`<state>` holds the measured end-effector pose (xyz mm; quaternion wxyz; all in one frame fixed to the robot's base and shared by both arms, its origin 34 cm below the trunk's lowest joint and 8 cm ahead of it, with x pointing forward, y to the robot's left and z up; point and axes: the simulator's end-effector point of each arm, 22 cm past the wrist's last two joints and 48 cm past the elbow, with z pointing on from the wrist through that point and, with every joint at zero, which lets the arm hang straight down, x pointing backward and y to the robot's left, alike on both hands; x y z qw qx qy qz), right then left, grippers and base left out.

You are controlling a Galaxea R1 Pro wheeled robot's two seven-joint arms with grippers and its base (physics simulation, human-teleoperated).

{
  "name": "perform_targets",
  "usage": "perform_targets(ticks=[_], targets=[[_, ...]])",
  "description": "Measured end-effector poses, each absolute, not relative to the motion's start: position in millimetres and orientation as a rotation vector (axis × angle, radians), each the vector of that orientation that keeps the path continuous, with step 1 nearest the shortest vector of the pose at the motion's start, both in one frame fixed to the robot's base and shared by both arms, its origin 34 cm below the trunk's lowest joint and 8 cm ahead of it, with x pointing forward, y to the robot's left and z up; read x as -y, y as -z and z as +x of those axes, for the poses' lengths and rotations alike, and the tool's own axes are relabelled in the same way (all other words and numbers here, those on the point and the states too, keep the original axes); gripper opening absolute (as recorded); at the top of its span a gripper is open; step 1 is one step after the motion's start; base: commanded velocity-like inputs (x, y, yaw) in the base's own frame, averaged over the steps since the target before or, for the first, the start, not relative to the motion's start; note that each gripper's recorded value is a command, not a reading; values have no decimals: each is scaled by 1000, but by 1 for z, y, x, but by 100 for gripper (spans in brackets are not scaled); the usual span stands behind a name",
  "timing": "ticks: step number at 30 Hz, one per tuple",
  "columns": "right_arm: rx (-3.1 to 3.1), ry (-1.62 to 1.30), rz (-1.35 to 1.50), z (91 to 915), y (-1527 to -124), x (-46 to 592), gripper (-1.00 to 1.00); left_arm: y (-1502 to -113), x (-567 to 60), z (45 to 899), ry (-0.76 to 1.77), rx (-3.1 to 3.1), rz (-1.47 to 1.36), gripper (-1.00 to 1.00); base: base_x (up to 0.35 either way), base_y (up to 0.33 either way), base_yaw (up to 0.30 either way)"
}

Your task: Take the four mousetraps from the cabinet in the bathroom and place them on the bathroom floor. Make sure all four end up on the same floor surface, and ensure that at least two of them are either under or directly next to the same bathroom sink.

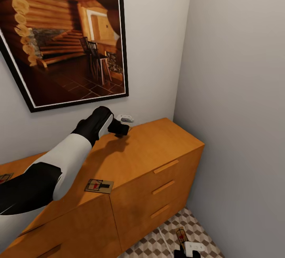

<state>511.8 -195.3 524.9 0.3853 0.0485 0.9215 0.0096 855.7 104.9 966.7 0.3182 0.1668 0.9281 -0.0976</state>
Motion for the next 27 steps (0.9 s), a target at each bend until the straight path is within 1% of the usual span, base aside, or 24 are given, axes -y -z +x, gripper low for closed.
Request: perform_targets(ticks=[27], targets=[[-2350,-18,123,511,-524,198,-100,-966,-105,855,257,-2445,438,-100,0,0,0]])
